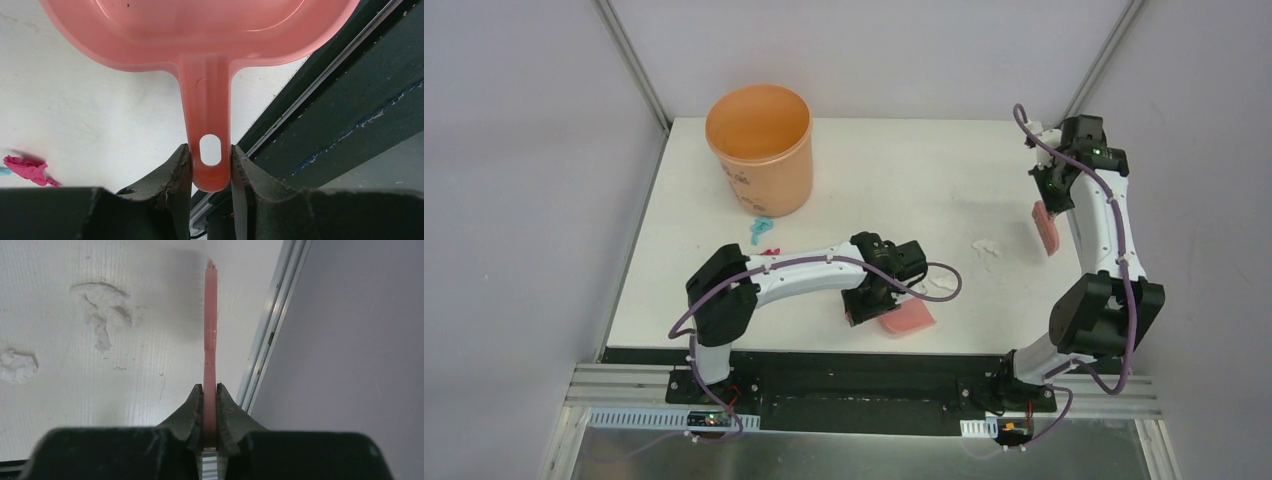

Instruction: Sweep away the paper scraps from the table

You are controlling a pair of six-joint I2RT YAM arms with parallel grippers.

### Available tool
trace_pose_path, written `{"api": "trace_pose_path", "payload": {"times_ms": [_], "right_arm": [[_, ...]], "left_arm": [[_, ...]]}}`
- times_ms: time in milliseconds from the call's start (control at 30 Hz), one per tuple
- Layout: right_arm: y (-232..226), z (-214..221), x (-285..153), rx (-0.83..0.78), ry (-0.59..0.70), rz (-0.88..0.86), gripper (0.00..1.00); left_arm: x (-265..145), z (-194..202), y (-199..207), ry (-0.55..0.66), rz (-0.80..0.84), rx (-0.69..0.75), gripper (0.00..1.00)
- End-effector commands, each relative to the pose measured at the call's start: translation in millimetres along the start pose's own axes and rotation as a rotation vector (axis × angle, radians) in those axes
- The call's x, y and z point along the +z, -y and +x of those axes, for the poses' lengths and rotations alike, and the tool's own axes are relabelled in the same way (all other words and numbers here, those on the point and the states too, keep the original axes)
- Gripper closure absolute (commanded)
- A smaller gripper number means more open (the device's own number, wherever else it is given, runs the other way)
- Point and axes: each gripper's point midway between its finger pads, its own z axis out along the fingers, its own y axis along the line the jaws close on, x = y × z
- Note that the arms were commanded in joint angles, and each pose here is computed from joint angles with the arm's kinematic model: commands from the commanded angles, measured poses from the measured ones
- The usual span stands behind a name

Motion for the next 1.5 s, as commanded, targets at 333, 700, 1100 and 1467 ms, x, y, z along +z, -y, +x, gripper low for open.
{"api": "trace_pose_path", "payload": {"times_ms": [333, 700, 1100, 1467], "right_arm": [[-194.3, 24.8, -28.0, -0.169, -0.114, -0.487, 1.00], [-248.7, 28.0, -123.1, -0.080, -0.095, -0.894, 1.00], [-203.2, -13.0, -116.3, -0.082, 0.112, -0.618, 1.00], [-208.5, -108.4, -85.1, 0.113, 0.469, -0.602, 1.00]], "left_arm": [[-6.4, -22.2, 4.0, -0.022, -0.007, 0.035, 1.00], [-0.9, -27.6, 5.3, -0.027, 0.000, 0.033, 1.00], [-19.7, 9.2, -16.0, 0.065, -0.092, -0.072, 1.00], [-64.8, 47.5, -28.6, 0.223, -0.130, -0.339, 1.00]]}}
